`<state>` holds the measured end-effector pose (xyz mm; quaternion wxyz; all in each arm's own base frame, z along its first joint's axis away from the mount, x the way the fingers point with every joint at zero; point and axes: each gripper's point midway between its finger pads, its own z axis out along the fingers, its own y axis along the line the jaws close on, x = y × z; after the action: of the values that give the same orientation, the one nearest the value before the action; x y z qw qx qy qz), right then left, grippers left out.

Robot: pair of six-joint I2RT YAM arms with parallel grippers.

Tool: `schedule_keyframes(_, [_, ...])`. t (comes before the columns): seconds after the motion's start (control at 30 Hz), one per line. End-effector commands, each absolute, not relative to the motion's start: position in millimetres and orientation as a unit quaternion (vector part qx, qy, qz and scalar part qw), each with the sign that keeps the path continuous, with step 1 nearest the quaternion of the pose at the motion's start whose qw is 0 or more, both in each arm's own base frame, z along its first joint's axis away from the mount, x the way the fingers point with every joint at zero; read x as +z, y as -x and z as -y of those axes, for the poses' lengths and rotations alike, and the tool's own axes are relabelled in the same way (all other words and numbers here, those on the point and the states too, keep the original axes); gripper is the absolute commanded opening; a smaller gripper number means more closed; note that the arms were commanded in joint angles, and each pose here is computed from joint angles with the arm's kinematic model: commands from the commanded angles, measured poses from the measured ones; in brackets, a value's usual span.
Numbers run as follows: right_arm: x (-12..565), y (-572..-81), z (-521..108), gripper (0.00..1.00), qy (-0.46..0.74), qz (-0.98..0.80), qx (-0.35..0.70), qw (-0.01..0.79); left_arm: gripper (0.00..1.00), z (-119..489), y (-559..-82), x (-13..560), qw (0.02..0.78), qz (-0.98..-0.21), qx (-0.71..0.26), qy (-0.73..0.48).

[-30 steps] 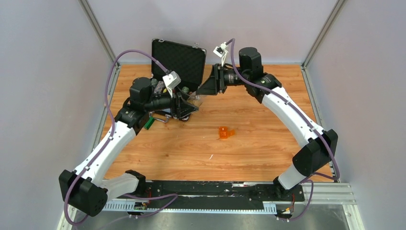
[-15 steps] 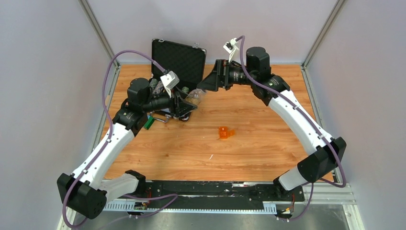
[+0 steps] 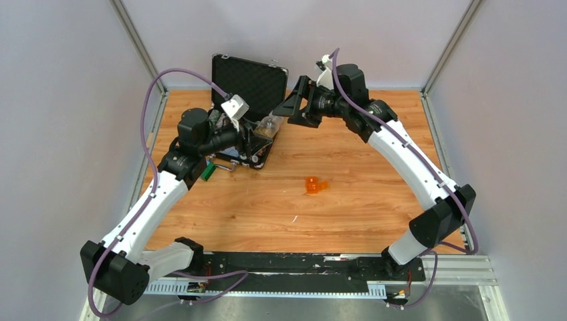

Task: Sort the pills into containers

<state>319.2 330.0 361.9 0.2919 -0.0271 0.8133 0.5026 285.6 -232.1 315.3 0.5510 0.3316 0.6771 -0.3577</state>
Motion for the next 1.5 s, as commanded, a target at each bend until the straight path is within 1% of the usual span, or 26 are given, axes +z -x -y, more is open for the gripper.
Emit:
schedule_keyframes(0.0, [372.1, -313.2, -342.1, 0.68, 0.018, -0.812, 0.525, 0.255, 0.0, 231.6, -290.7, 334.6, 0.587, -0.649, -0.351, -0.334])
schedule_keyframes(0.23, [374.0, -312.4, -347.3, 0.68, 0.023, -0.81, 0.53, 0.251, 0.0, 233.5, -291.3, 332.7, 0.582, -0.65, -0.357, -0.334])
schedule_keyframes(0.3, [372.3, -313.3, -348.7, 0.66, 0.028, -0.809, 0.53, 0.25, 0.0, 234.1, -291.1, 332.6, 0.581, -0.65, -0.358, -0.335])
schedule_keyframes(0.37, [372.2, -315.6, -349.1, 0.59, 0.041, -0.806, 0.529, 0.262, 0.0, 234.8, -290.6, 332.5, 0.58, -0.649, -0.36, -0.337])
schedule_keyframes(0.5, [376.1, -319.3, -346.1, 0.33, 0.111, -0.781, 0.534, 0.306, 0.0, 237.4, -286.8, 332.6, 0.574, -0.645, -0.37, -0.344])
schedule_keyframes(0.53, [376.9, -319.0, -344.1, 0.28, 0.134, -0.772, 0.534, 0.318, 0.0, 238.4, -284.9, 332.3, 0.57, -0.644, -0.374, -0.347])
schedule_keyframes(0.6, [379.9, -313.7, -340.1, 0.25, 0.18, -0.751, 0.541, 0.333, 0.0, 239.6, -281.5, 333.0, 0.566, -0.642, -0.38, -0.351])
schedule_keyframes(0.73, [387.0, -291.9, -334.8, 0.23, 0.293, -0.693, 0.558, 0.35, 0.0, 244.2, -269.5, 333.7, 0.549, -0.634, -0.404, -0.366])
schedule_keyframes(0.8, [387.8, -280.5, -332.5, 0.18, 0.346, -0.662, 0.561, 0.357, 0.0, 248.4, -259.7, 335.6, 0.534, -0.624, -0.424, -0.38])
schedule_keyframes(0.87, [386.2, -276.3, -330.8, 0.15, 0.373, -0.645, 0.557, 0.366, 0.0, 252.5, -249.0, 338.8, 0.518, -0.613, -0.447, -0.395])
schedule_keyframes(0.9, [385.3, -276.2, -328.9, 0.17, 0.382, -0.64, 0.554, 0.371, 0.0, 254.6, -242.2, 339.9, 0.507, -0.605, -0.46, -0.406])
schedule_keyframes(0.93, [384.7, -277.1, -327.5, 0.27, 0.386, -0.637, 0.55, 0.377, 0.0, 255.1, -240.2, 339.9, 0.5, -0.606, -0.464, -0.409])
schedule_keyframes(1.0, [382.8, -294.3, -324.3, 0.8, 0.353, -0.661, 0.522, 0.407, 0.0, 255.2, -238.6, 339.4, 0.495, -0.606, -0.465, -0.414])
schedule_keyframes(1.03, [383.9, -307.8, -322.1, 0.97, 0.321, -0.676, 0.507, 0.428, 0.0, 253.8, -243.0, 338.8, 0.501, -0.611, -0.455, -0.41])
schedule_keyframes(1.07, [385.7, -321.0, -319.6, 1.0, 0.278, -0.691, 0.497, 0.446, 0.0, 252.1, -247.4, 337.5, 0.51, -0.614, -0.442, -0.409])
schedule_keyframes(1.13, [385.8, -339.4, -316.0, 1.0, 0.185, -0.716, 0.499, 0.451, 0.0, 245.2, -266.9, 339.9, 0.545, -0.627, -0.399, -0.388])
schedule_keyframes(1.23, [390.8, -339.8, -322.2, 1.0, 0.109, -0.728, 0.521, 0.433, 0.0, 236.1, -290.5, 351.2, 0.595, -0.626, -0.348, -0.365])
schedule_keyframes(1.3, [394.0, -336.4, -327.6, 0.99, 0.067, -0.734, 0.526, 0.425, 0.0, 234.0, -297.3, 355.1, 0.609, -0.622, -0.334, -0.361])
schedule_keyframes(1.43, [392.4, -334.2, -329.8, 0.86, -0.023, -0.757, 0.527, 0.386, 0.0, 231.9, -303.3, 353.7, 0.613, -0.628, -0.325, -0.352])
schedule_keyframes(1.47, [391.6, -335.0, -329.3, 0.85, -0.038, -0.761, 0.526, 0.378, 0.0, 231.5, -303.9, 353.3, 0.612, -0.63, -0.324, -0.351])
